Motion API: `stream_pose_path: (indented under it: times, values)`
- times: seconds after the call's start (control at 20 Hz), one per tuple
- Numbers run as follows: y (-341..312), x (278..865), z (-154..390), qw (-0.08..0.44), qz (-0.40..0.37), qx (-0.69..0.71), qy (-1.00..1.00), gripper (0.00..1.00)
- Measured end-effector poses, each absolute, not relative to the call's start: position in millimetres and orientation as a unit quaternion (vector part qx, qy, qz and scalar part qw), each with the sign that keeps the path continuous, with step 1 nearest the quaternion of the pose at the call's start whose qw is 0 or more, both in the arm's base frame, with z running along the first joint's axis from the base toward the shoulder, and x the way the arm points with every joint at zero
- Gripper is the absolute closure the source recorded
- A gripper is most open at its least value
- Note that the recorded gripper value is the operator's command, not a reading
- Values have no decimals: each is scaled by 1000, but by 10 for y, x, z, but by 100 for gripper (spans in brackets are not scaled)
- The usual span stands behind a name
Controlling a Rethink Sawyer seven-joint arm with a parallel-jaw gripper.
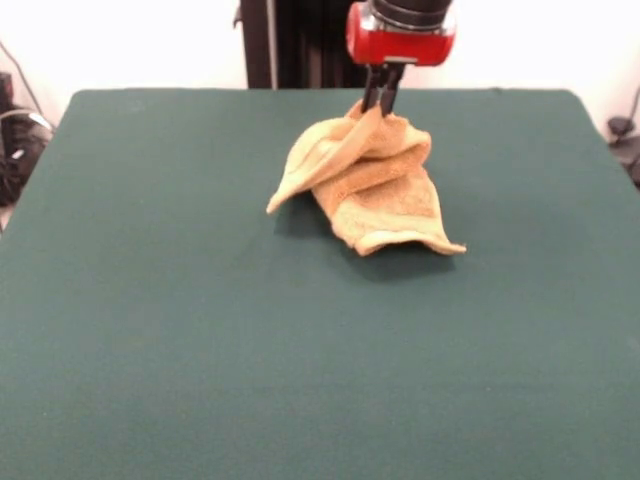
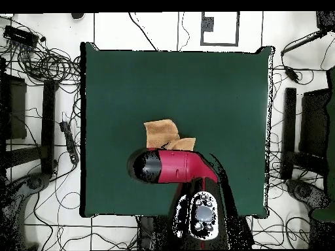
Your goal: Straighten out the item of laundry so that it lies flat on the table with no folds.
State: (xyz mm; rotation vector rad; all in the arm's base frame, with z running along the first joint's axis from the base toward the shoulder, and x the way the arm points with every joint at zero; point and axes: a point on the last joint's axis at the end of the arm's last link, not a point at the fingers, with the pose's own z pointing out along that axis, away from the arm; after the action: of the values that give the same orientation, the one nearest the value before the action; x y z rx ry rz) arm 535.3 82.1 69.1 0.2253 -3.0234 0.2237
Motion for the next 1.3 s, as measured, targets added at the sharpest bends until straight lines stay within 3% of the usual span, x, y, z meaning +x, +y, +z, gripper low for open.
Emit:
stream_pose_path:
  times: [0.8,1.3]
  values:
    - [998,4468,1257,92,109,22,-990,100]
    - [979,4141,1139,94,83,-71,-990,100]
